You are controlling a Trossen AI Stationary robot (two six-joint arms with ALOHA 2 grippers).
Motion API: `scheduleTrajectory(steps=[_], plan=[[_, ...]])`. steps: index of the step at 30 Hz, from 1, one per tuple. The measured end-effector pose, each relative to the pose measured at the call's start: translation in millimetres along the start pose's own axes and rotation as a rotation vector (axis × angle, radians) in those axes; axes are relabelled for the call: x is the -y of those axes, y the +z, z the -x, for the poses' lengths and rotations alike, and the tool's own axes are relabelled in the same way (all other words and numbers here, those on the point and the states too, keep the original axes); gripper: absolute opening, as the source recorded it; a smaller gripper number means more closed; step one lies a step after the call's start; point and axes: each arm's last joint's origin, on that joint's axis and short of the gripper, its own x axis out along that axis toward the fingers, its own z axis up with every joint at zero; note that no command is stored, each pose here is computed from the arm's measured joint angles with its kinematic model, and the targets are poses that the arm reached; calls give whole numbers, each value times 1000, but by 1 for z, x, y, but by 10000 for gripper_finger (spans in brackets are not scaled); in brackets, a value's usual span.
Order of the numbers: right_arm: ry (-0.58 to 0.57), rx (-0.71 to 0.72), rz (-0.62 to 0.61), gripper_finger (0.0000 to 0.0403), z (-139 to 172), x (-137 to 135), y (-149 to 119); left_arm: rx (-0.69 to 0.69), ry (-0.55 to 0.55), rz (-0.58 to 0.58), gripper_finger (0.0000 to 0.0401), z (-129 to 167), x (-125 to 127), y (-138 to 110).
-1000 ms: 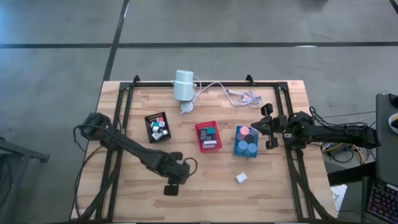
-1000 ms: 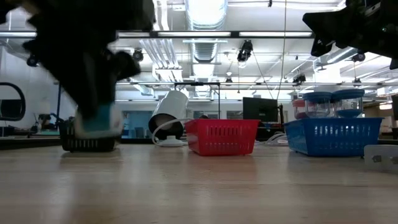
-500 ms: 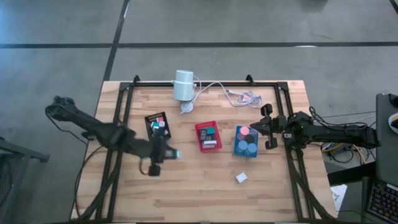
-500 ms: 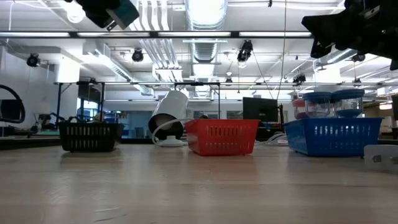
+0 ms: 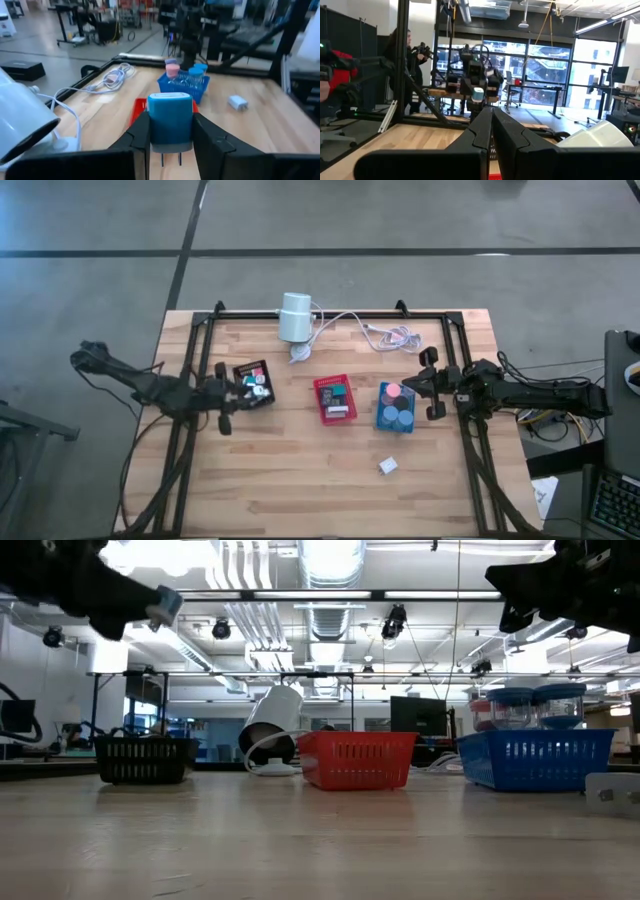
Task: Pick & Place Office items
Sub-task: Put the blue charger adapter into the black bin
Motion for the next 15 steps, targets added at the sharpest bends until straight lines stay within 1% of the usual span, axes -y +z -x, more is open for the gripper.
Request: scheduleTrajectory(steps=[3, 7, 12, 15], plan=[[0, 0, 0, 11, 0, 0, 0, 77, 0, 32, 90, 5, -6, -16], [0, 1, -1, 11, 0, 0, 0, 168, 79, 78, 90, 9, -13, -29], [0, 2, 0, 11, 0, 0, 0, 218, 103, 81, 90, 10, -16, -40], [0, 2, 2, 11, 0, 0, 0, 222, 146, 69, 90, 10, -18, -45]])
